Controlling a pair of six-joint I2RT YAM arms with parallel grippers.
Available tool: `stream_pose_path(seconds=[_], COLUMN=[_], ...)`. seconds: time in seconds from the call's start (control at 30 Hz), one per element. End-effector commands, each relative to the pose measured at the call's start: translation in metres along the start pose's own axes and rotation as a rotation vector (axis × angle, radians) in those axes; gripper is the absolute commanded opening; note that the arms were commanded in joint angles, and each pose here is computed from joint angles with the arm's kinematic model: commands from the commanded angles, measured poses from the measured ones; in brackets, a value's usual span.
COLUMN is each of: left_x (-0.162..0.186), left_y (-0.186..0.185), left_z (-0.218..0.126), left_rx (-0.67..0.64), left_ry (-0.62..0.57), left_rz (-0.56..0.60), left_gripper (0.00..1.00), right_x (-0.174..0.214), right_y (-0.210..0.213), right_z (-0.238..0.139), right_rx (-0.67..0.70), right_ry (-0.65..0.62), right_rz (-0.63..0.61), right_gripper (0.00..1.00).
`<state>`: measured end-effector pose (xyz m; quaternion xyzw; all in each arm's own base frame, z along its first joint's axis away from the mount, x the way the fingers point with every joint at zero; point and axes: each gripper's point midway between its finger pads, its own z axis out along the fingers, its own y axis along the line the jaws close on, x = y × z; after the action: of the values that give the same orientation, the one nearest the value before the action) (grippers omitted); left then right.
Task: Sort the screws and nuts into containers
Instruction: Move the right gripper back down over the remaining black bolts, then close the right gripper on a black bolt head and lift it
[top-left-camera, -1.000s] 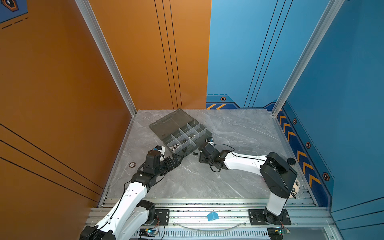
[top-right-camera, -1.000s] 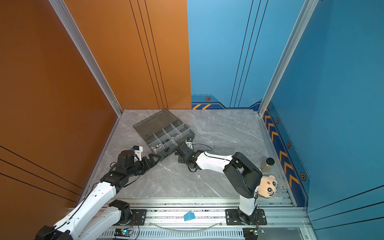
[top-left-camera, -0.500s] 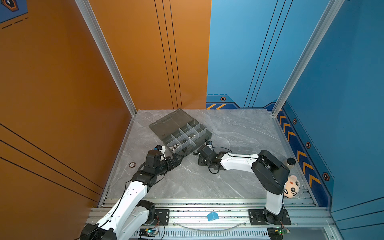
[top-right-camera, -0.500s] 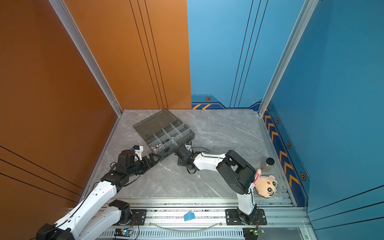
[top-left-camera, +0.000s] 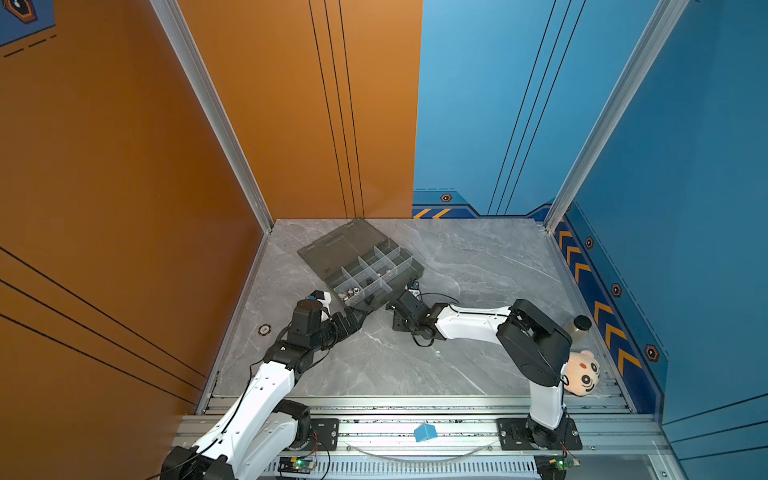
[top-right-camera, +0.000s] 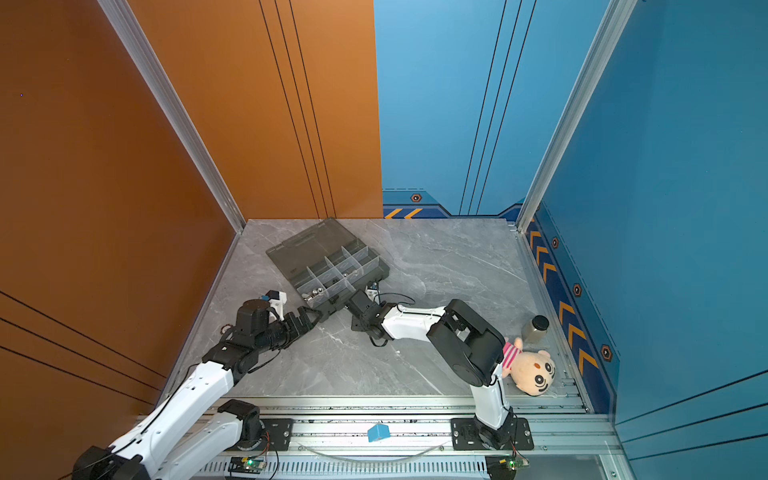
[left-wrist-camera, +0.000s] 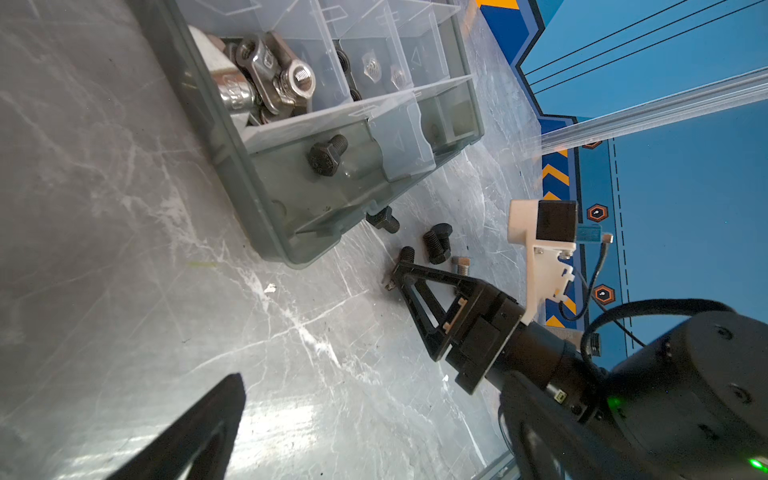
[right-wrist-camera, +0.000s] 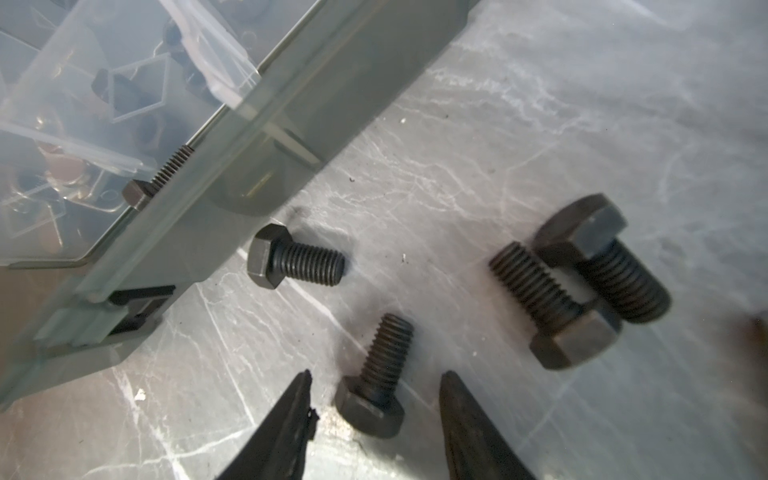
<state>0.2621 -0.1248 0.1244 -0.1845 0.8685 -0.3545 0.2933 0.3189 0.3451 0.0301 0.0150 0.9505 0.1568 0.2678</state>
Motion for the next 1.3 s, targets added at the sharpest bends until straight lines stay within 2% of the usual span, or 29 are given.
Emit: stream_pose_path(seconds=[0.0,0.13,0.27,0.6,0.77,1.03,1.27], left_x=[0.003,0.003,0.003,0.003,0.003,0.002,0.002], left_y=[0.000,0.000,0.000,0.001,0.000,-0.002,-0.001], left_z=[0.001,0.002,0.001,0.001,0.001,-0.002,-0.004], left_rx=[0.014,0.014,0.013,0.013,0.016,0.023,0.024], left_ry=[0.011,0.011,0.010,0.008,0.009,0.002,-0.002], left_rz=[0.000,0.000,-0.001,-0.001,0.000,0.000,-0.002], left_gripper=[0.98,0.98,0.98,0.98,0.98,0.98,0.98], right_x=[0.016,0.016,0.016,0.017,0.007,-0.030,-0.049], right_y=[-0.014,-0.012,-0.013,-0.013,-0.006,0.029,0.082], right_z=[0.010,0.009,0.009,0.008,0.000,-0.042,-0.069], right_rx=[0.060,0.057,0.059,0.057,-0.003,-0.168,-0.345], right_ry=[0.046,0.045,0.046,0.046,0.004,-0.138,-0.180], right_rz=[-0.023,-0.027,-0.026,-0.032,-0.055,-0.208,-0.439], right_gripper=[0.47,0.38,0.35,0.14,0.09,0.05,0.05])
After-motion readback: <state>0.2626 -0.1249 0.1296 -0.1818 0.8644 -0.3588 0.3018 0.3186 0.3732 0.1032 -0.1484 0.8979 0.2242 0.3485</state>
